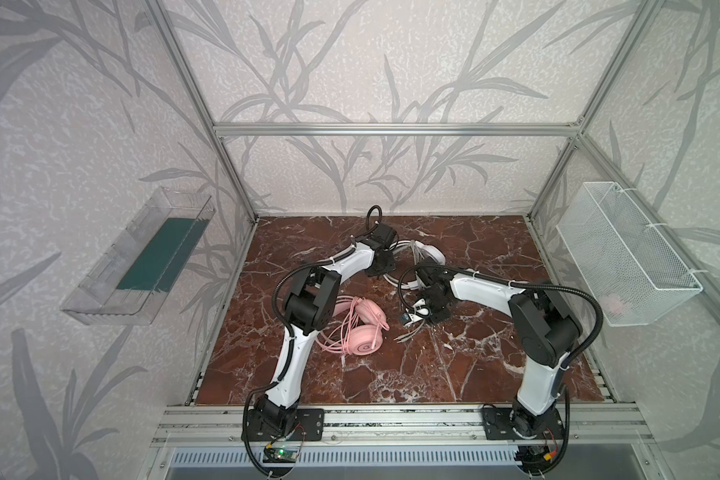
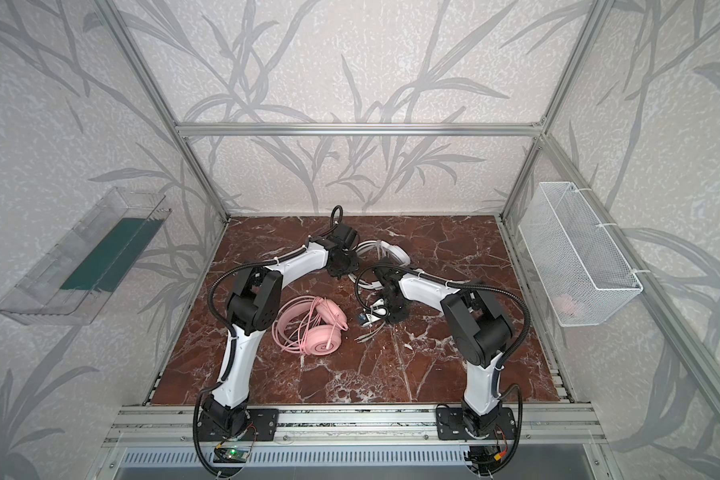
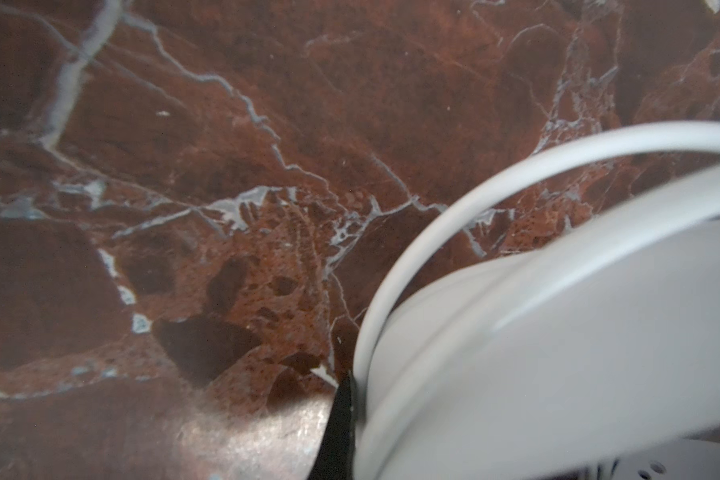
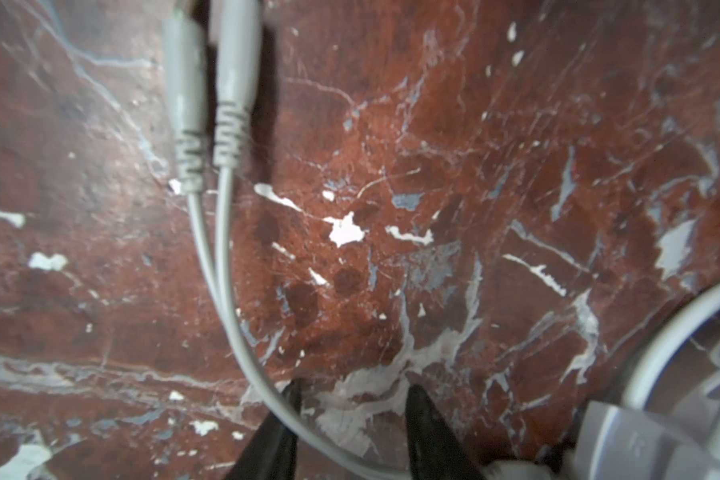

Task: Wrap the headphones
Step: 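Lower the right gripper to the white cable's two plugs on the table, then grasp the two white plugs with the right gripper and lift them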

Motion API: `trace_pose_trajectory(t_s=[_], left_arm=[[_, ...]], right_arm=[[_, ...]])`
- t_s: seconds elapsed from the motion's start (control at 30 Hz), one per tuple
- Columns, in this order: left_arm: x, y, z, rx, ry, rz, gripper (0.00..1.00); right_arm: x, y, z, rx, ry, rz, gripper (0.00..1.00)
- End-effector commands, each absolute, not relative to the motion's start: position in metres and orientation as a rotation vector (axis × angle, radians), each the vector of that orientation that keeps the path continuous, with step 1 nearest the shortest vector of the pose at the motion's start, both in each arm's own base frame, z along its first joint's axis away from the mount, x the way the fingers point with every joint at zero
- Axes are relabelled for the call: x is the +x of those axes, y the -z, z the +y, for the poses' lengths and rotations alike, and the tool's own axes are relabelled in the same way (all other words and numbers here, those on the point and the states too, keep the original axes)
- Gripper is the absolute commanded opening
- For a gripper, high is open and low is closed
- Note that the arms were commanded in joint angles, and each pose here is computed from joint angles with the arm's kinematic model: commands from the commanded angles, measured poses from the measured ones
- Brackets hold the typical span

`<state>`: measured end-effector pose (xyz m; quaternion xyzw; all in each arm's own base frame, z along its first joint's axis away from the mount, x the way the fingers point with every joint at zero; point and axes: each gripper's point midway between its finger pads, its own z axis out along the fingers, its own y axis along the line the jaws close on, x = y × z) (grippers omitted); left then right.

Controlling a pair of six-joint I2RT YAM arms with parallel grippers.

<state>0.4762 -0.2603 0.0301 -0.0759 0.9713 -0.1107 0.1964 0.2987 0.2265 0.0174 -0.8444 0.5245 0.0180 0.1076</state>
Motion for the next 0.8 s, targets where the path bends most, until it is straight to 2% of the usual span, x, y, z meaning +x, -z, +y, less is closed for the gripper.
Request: trace_pose_trajectory(t_s=[0.0,0.13,0.23,0.43,0.77], left_arm=[[0.472,-0.023,-0.260,-0.187,0.294,2.759,0.00],[0.471,-0.023,-0.260,-0.184,0.293,2.763,0.00],[0.470,-0.023,-0.261,-0.183,0.300,2.766,0.00],[0.468,-0.022,-0.262,-0.180,0.310,2.773,0.00],[0.468,-0.023,-0.266,-0.195,0.363,2.778,0.00]], right_arm=[[0.288,-0.005,0.216,-2.557,-0.076,1.586,0.32],[0.283,-0.002,0.215,-2.551,-0.089,1.601,0.05],[0.279,-0.002,0.217,-2.529,-0.110,1.609,0.00],[0.272,-0.003,0.222,-2.430,-0.194,1.663,0.00],[0.283,-0.037,0.241,-2.027,-0.320,1.711,0.00]])
